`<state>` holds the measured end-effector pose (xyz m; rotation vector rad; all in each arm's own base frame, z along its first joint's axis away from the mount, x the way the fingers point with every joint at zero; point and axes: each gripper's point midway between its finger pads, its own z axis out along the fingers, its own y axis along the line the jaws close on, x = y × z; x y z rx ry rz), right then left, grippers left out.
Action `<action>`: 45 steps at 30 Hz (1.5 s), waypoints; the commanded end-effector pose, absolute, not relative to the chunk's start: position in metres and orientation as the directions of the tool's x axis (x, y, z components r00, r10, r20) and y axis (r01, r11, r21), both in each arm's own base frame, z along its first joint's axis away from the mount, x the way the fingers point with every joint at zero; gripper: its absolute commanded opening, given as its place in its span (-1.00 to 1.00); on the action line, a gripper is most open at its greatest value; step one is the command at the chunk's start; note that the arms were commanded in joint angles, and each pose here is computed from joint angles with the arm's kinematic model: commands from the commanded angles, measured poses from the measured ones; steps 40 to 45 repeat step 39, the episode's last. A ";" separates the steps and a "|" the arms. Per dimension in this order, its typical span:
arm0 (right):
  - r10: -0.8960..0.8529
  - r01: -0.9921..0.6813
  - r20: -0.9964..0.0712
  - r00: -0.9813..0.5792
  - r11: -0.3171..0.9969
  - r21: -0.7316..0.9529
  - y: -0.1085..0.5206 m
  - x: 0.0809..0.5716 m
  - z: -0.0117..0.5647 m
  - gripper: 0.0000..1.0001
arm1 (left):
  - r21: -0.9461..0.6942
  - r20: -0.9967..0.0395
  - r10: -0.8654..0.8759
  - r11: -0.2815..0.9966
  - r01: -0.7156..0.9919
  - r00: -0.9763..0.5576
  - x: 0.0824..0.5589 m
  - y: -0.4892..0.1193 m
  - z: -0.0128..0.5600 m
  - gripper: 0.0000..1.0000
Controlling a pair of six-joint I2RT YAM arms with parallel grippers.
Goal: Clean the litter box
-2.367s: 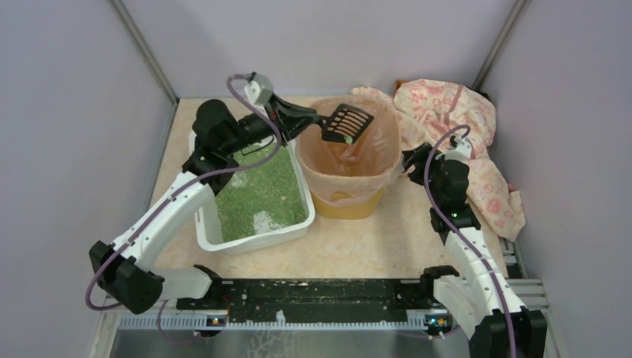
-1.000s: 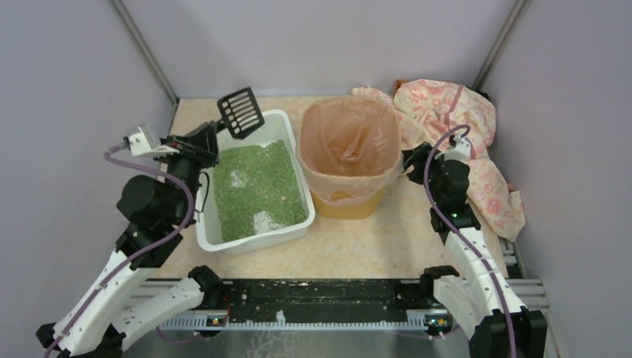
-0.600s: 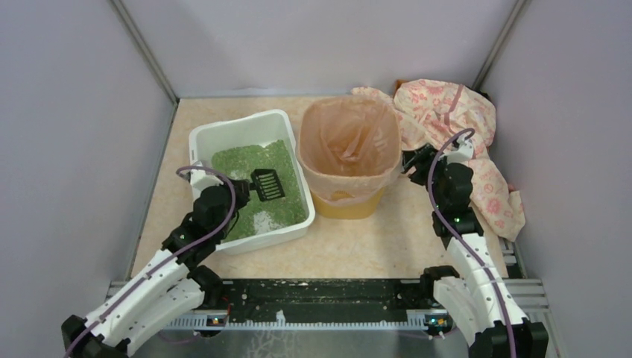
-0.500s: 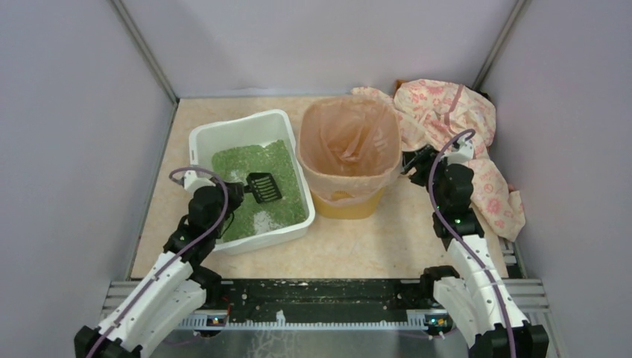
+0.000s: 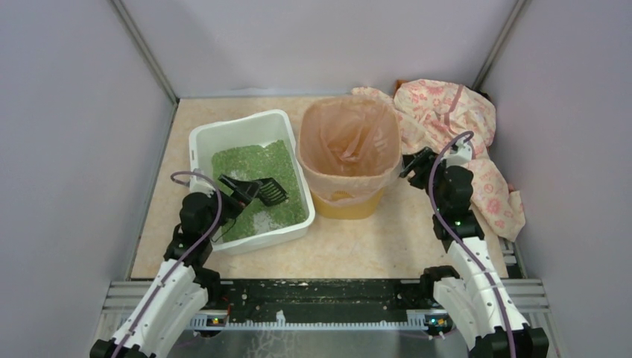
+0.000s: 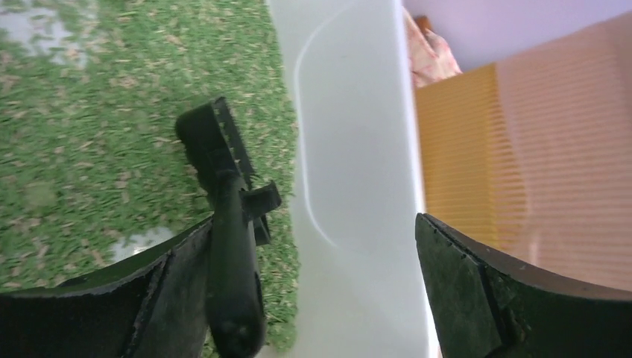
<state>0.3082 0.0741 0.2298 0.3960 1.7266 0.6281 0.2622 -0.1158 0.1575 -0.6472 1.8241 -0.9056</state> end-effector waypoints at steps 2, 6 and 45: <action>0.566 -0.113 -0.795 -0.218 0.794 0.597 0.079 0.304 0.238 0.36 | -0.826 -0.546 -0.727 0.551 0.121 -0.417 0.257 -0.133 0.214 0.97; 0.568 -0.123 -0.794 -0.216 0.791 0.599 0.080 0.303 0.239 0.36 | -0.803 -0.573 -0.694 0.581 0.130 -0.436 0.252 -0.134 0.232 0.97; 0.568 -0.113 -0.792 -0.224 0.792 0.600 0.081 0.308 0.226 0.36 | -0.625 -0.653 -0.633 0.760 -0.175 -0.417 0.224 -0.075 0.233 0.97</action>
